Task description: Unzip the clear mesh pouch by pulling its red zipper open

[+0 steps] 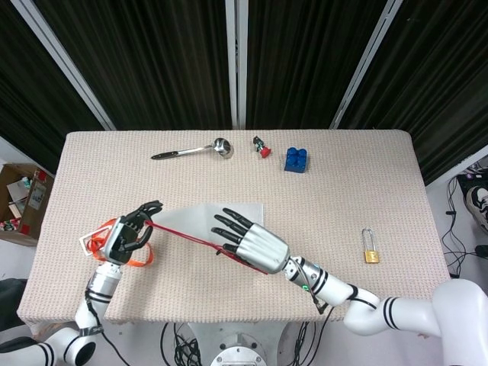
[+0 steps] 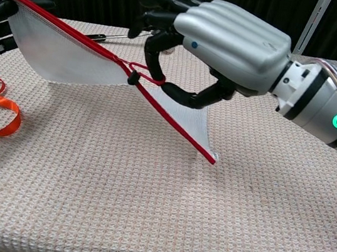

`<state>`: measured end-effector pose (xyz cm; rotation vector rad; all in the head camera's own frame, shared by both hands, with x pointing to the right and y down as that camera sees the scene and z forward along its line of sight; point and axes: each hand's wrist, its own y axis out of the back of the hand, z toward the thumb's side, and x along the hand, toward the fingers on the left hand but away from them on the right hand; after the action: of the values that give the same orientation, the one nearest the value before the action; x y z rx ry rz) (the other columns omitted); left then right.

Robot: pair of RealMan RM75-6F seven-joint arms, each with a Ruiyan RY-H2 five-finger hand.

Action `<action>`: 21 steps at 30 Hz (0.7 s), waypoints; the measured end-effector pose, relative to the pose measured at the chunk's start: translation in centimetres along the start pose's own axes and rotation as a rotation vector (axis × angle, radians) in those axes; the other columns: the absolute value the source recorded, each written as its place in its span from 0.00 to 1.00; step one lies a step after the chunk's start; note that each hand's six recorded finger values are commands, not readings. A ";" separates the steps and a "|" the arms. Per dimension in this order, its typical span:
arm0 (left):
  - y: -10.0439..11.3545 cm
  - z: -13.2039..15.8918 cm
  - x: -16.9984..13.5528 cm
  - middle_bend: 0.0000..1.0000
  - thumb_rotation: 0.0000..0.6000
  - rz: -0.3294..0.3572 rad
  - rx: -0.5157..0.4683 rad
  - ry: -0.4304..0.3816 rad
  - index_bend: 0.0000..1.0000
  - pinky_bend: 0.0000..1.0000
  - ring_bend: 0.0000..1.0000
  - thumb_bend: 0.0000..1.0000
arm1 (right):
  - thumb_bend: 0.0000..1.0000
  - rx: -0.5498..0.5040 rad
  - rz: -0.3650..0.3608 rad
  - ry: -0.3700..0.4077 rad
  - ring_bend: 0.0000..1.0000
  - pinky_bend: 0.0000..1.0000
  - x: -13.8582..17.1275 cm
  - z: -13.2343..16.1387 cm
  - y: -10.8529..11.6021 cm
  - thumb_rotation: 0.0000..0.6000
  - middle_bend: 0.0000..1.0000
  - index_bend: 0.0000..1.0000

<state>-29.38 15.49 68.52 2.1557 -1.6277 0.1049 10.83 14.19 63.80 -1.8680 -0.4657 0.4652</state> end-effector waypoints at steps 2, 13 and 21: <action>0.4 -0.1 0.0 0.27 1.00 0.011 -0.004 0.005 0.72 0.16 0.12 0.49 | 0.50 0.002 0.015 -0.012 0.00 0.00 1.2 -0.3 -0.2 1.00 0.19 0.86; 1.7 -0.6 0.1 0.27 1.00 0.060 0.010 0.027 0.72 0.16 0.12 0.49 | 0.50 0.000 0.073 -0.048 0.00 0.00 6.6 -0.7 -1.1 1.00 0.19 0.86; 1.9 -1.0 0.0 0.27 1.00 0.070 0.013 0.039 0.72 0.16 0.12 0.49 | 0.50 -0.005 0.102 -0.107 0.00 0.00 10.3 -1.2 -1.5 1.00 0.19 0.86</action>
<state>-30.95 15.45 69.96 2.0932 -1.6854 0.1782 20.06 19.10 64.60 -1.8840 -0.4446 0.6347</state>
